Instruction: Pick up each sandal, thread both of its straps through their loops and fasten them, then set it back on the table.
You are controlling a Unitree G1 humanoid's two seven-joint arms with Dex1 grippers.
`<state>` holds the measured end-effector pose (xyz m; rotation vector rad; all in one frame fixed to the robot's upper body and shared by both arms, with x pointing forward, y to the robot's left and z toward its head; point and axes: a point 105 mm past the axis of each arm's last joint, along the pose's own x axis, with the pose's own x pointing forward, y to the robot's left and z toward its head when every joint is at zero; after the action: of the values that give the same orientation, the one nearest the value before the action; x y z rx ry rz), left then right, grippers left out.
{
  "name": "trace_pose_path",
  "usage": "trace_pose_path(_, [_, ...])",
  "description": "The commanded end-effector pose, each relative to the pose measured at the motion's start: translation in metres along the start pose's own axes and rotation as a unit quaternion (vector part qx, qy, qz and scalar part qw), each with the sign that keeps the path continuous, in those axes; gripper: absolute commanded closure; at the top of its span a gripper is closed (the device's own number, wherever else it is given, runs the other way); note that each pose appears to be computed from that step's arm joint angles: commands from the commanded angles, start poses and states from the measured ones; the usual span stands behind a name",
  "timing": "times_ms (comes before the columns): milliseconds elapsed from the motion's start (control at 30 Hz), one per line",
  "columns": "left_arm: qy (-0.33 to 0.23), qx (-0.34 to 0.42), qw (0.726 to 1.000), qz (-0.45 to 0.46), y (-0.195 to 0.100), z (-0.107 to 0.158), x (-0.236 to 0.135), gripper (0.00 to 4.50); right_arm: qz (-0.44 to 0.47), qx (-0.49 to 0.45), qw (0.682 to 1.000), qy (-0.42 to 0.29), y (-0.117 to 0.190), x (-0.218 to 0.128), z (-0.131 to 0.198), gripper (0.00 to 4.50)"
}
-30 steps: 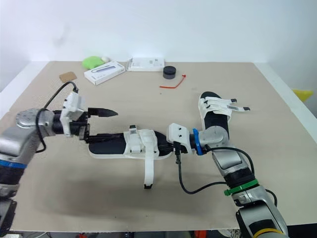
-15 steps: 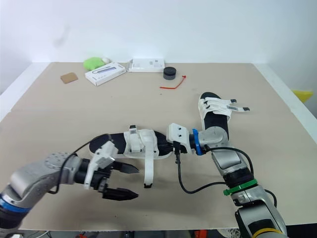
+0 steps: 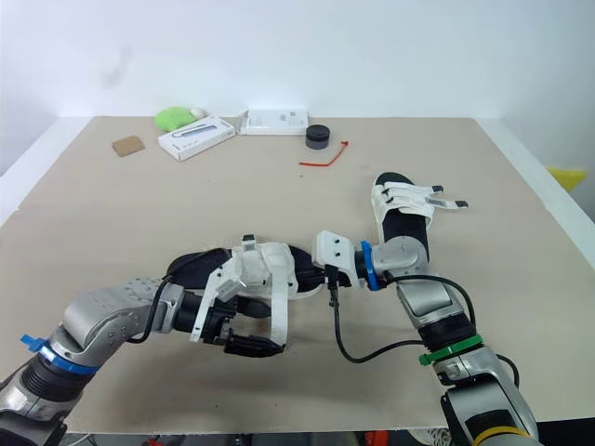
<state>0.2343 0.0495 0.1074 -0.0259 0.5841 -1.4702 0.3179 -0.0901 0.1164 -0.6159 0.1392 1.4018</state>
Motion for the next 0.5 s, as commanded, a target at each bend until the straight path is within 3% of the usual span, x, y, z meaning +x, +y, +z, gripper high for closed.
trace_pose_path(33, [-0.019,0.023,0.999,-0.019,-0.004,0.013,0.002,0.09,0.001,0.006,1.0,0.018,0.002,-0.001,-0.007,4.5])
trace_pose_path(167, [-0.026,0.019,0.999,-0.037,-0.005,0.017,0.005,0.09,-0.001,0.005,1.0,0.017,0.001,-0.001,-0.007,4.5])
trace_pose_path(267, [-0.029,0.003,0.999,-0.028,0.001,0.019,0.007,1.26,-0.002,0.005,1.0,0.016,0.001,0.0,-0.007,4.5])
trace_pose_path(400, [-0.024,-0.037,0.999,-0.019,0.007,0.017,0.011,3.45,-0.003,0.006,1.0,0.016,0.001,-0.001,-0.007,4.5])
trace_pose_path(467, [-0.002,-0.043,0.999,-0.014,0.009,0.008,0.012,4.27,-0.004,0.006,1.0,0.016,0.001,-0.001,-0.007,4.5])
trace_pose_path(500, [0.007,-0.043,0.999,-0.011,0.01,0.005,0.012,4.47,-0.004,0.006,1.0,0.016,0.001,-0.001,-0.007,4.5])
